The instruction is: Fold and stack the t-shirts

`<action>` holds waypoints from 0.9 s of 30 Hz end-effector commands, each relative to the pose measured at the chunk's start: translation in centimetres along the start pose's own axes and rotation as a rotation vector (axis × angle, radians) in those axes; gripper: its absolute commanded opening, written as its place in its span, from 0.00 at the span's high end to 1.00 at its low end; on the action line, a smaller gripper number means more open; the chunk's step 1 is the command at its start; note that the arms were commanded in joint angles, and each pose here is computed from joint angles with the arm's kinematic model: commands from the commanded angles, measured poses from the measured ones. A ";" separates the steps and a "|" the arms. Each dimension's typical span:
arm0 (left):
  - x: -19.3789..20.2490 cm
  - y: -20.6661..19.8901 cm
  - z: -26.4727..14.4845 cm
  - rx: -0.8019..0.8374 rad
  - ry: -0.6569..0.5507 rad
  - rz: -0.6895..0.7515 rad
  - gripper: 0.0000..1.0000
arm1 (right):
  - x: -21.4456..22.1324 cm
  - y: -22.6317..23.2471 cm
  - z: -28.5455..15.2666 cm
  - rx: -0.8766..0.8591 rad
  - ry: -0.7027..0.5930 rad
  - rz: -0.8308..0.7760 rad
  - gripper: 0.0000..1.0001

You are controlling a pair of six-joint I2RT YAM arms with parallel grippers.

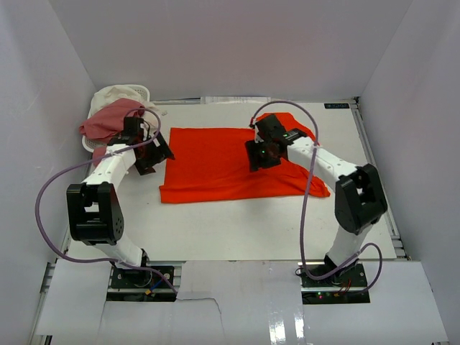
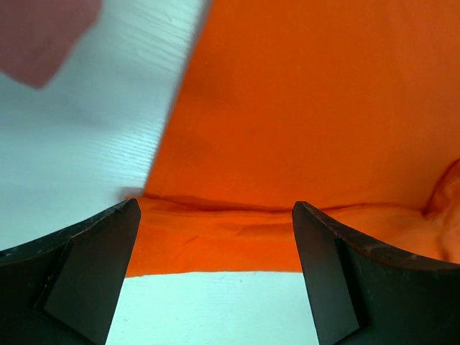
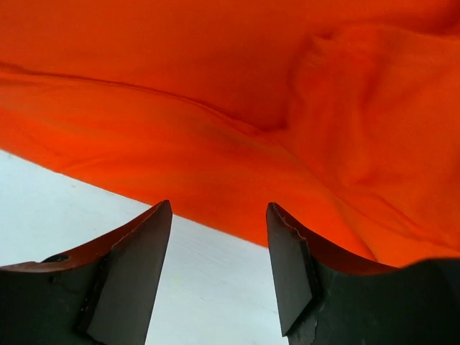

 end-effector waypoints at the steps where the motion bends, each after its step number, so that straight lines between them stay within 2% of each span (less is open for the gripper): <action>1: -3.4 -0.1 -1.4 0.073 -0.028 -0.125 0.02 | -3.6 4.1 1.0 -0.139 -0.075 -0.162 0.38; 2: -4.1 0.0 -1.6 0.092 -0.028 -0.150 0.02 | -5.3 4.8 0.6 -0.161 -0.115 -0.197 0.37; 4: -6.0 1.2 -1.9 0.116 -0.027 -0.224 0.02 | -5.9 6.5 1.8 -0.184 -0.106 -0.269 0.35; 6: -7.1 1.4 -1.7 0.136 -0.005 -0.263 0.02 | -8.0 7.8 1.6 -0.224 -0.153 -0.315 0.29; 8: -7.5 1.6 -1.3 0.126 -0.004 -0.292 0.02 | -8.6 9.9 2.8 -0.309 -0.147 -0.362 0.28; 12: -8.5 2.9 -1.4 0.112 -0.037 -0.373 0.02 | -12.1 13.5 3.2 -0.358 -0.239 -0.518 0.27; 13: -8.7 3.2 -1.5 0.116 -0.043 -0.389 0.02 | -11.6 14.7 4.6 -0.379 -0.215 -0.550 0.27; 15: -9.5 3.8 -1.9 0.134 -0.063 -0.419 0.02 | -12.9 15.9 4.6 -0.396 -0.261 -0.620 0.27; 20: -10.5 4.4 -2.8 0.125 -0.115 -0.425 0.02 | -12.8 19.0 7.0 -0.469 -0.305 -0.792 0.28; 23: -10.6 4.4 -3.2 0.129 -0.135 -0.423 0.02 | -12.1 20.5 8.1 -0.506 -0.322 -0.858 0.30; 27: -10.6 4.3 -3.5 0.141 -0.150 -0.426 0.02 | -11.6 21.1 9.3 -0.548 -0.309 -0.868 0.31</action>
Point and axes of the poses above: each gripper's point midway between its finger pads, its own z axis out along the fingers, its own y axis along the line the jaws close on, x = y × z, the point moved 4 cm from there along -z, back along the fingers, and after that the axes turned 15 degrees about -z, right-handed, at the moved point
